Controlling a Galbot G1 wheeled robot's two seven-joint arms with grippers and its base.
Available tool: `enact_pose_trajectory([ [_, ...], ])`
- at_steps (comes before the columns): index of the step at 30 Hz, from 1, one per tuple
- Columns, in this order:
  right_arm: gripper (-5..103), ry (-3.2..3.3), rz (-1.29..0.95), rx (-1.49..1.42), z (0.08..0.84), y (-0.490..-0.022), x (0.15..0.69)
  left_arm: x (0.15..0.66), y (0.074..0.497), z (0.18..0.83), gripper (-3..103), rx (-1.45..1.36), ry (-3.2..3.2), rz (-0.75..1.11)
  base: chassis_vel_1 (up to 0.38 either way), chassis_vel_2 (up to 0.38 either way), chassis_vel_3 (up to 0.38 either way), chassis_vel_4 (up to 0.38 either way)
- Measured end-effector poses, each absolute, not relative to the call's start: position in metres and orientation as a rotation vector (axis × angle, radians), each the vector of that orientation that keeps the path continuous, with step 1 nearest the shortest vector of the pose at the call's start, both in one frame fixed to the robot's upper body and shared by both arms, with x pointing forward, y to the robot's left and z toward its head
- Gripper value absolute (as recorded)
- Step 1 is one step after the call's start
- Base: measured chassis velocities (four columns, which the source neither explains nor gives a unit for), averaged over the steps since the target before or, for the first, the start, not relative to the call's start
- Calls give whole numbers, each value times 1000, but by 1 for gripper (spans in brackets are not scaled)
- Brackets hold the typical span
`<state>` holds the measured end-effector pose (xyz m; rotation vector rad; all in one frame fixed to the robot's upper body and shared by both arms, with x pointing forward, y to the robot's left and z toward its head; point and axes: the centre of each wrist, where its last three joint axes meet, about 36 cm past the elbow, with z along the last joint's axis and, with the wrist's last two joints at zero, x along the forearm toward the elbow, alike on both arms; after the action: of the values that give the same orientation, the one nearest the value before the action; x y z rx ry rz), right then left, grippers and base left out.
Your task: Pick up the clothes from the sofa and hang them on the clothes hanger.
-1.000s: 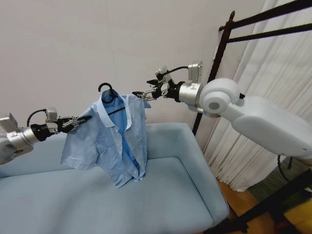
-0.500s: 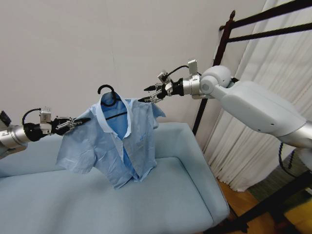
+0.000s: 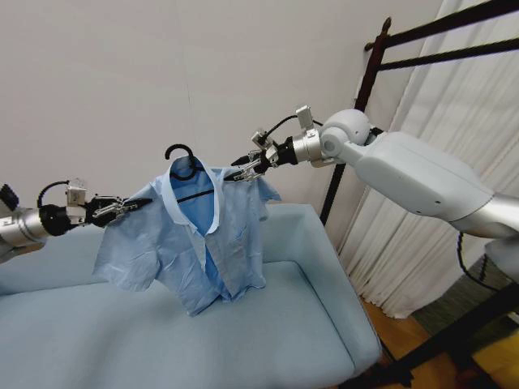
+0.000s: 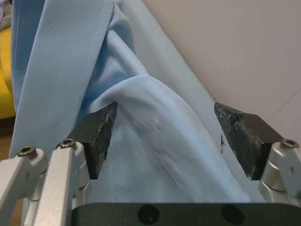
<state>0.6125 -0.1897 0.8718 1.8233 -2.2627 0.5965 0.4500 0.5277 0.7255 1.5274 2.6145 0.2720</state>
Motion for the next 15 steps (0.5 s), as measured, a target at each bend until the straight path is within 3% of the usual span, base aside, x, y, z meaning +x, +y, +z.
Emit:
enact_pose_trajectory([
  [7, 59, -2245, 596, 1831, 871, -186, 614, 450, 527, 727, 2, 1527, 2614, 275, 0, 0, 0, 0],
  [8, 48, -2245, 594, 1832, 871, -186, 614, 450, 527, 727, 2, 1527, 2613, 277, 0, 0, 0, 0],
  [10, 37, -2243, 591, 1833, 871, -188, 614, 450, 526, 727, 2, 1523, 2614, 276, 0, 0, 0, 0],
  [13, 32, -2237, 588, 1838, 870, -190, 614, 449, 524, 726, 2, 1516, 2617, 276, 0, 0, 0, 0],
  [15, 21, -2234, 586, 1839, 869, -191, 613, 449, 522, 726, 2, 1504, 2622, 276, 0, 0, 0, 0],
])
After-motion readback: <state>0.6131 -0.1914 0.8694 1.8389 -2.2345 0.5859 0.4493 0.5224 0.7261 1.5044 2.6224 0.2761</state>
